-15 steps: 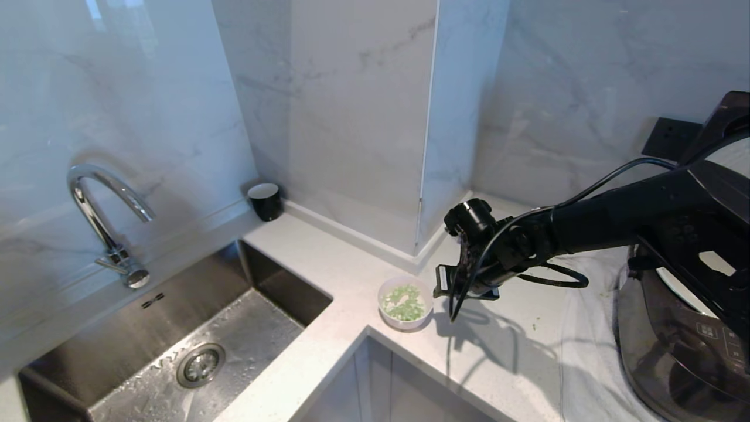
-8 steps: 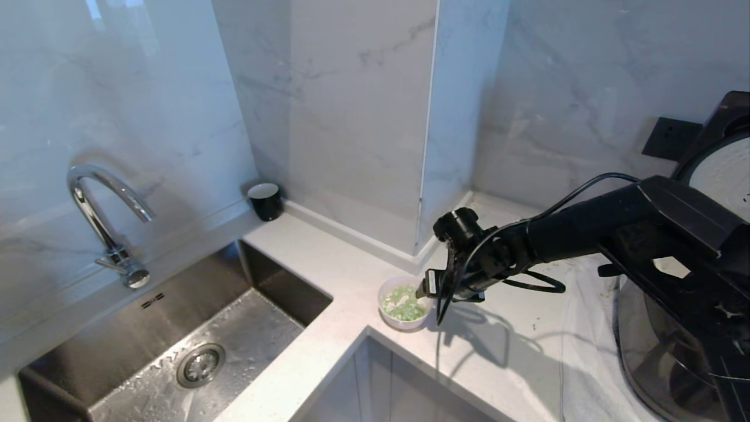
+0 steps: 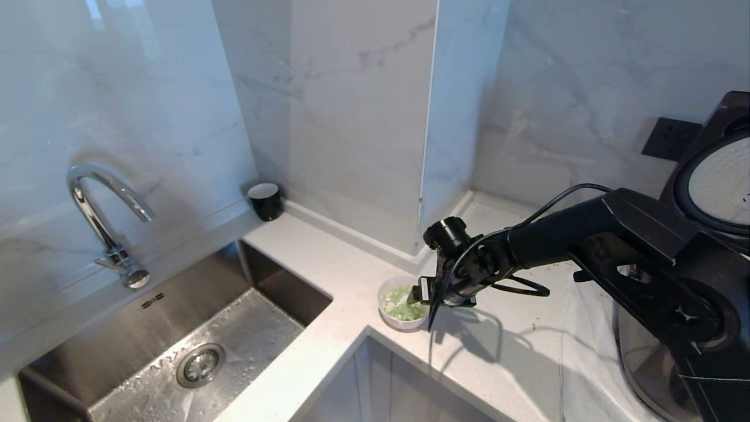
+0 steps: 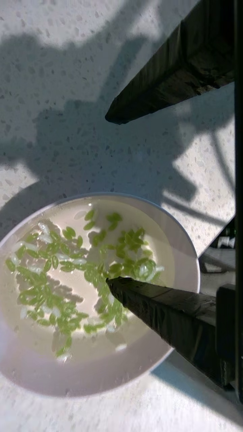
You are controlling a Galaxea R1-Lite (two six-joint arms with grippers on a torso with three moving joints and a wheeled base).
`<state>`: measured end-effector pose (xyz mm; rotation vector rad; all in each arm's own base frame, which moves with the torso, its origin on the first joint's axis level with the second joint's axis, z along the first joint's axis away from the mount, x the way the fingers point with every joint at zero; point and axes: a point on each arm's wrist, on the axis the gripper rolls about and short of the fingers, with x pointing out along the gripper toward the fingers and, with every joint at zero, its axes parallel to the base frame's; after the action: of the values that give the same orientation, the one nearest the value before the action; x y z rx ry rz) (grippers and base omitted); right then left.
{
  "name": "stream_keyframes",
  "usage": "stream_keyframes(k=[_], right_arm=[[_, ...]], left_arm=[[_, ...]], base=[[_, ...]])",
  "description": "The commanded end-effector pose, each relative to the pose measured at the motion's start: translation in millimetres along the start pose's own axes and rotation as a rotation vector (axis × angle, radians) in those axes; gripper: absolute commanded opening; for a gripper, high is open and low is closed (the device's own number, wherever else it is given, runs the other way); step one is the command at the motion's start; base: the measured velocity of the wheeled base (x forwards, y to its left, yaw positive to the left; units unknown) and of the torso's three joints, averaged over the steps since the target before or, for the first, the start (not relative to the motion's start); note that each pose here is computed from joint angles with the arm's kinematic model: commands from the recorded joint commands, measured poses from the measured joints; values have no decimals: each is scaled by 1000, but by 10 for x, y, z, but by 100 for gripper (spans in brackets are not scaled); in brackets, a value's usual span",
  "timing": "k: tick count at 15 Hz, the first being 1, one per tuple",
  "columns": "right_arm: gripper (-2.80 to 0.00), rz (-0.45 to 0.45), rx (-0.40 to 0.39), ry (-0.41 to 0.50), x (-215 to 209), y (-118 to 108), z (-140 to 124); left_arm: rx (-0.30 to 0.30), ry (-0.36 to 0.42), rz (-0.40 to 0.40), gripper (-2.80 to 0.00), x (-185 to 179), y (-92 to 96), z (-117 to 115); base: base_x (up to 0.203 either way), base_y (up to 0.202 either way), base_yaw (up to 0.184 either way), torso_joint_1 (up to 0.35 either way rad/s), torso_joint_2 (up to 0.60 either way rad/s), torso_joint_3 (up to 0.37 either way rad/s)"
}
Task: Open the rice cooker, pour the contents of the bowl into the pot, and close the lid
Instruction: Pick up the bowl on the table
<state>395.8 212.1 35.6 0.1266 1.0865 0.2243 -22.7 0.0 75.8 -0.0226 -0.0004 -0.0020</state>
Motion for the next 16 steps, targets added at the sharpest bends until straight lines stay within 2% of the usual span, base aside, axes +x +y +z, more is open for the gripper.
stream_keyframes(k=[1, 10, 16], right_arm=[[-280, -17, -15, 11, 62, 22, -31], [-280, -31, -11, 0, 55, 38, -15], [-280, -48, 18, 26, -79, -13, -18]], left_arm=[[0, 3, 1, -280, 2, 0, -4], [-4, 3, 1, -280, 2, 0, -5], [-4, 3, 1, -280, 2, 0, -5]], base=[[0, 0, 0, 0, 0, 0], [0, 0, 0, 0, 0, 0], [0, 0, 0, 0, 0, 0]])
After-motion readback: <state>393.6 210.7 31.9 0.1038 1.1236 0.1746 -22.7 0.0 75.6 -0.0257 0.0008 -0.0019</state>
